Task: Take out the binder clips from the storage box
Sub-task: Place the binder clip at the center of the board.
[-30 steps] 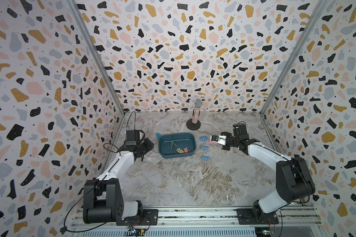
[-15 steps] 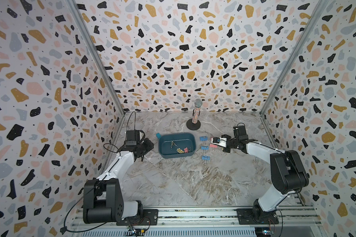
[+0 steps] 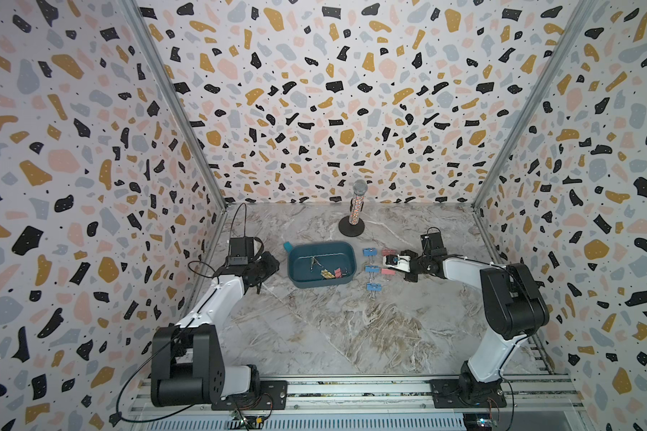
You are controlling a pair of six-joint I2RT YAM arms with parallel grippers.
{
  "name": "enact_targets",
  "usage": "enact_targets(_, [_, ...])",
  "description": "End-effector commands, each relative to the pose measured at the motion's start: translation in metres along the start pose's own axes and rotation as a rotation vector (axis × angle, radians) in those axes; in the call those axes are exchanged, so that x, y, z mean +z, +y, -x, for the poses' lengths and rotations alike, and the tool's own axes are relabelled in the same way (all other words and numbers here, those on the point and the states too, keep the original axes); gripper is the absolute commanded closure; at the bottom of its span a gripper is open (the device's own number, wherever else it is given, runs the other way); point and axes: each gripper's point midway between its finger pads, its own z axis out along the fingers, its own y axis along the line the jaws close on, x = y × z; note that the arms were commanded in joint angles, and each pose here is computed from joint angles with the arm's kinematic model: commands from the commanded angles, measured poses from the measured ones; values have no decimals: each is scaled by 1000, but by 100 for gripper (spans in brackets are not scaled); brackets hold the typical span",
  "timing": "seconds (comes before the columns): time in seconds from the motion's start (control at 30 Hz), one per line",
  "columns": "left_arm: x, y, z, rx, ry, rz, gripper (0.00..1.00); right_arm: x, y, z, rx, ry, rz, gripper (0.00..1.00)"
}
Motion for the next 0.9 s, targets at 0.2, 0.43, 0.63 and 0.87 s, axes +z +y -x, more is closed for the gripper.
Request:
enact_targets(0.2, [-2, -5, 5, 12, -27, -17, 69, -3, -14, -1, -18, -10, -21, 100])
enact_targets(0.43, [-2, -4, 5, 14, -28, -16, 69, -4, -14, -4, -11, -13, -14, 100])
enact_targets(0.63, [-2, -5, 6, 14, -29, -17, 69, -4, -14, -5, -24, -6, -4, 100])
enact_targets(0.87, [-2, -4, 5, 14, -26, -17, 69, -5, -5, -7, -5, 4, 31, 100])
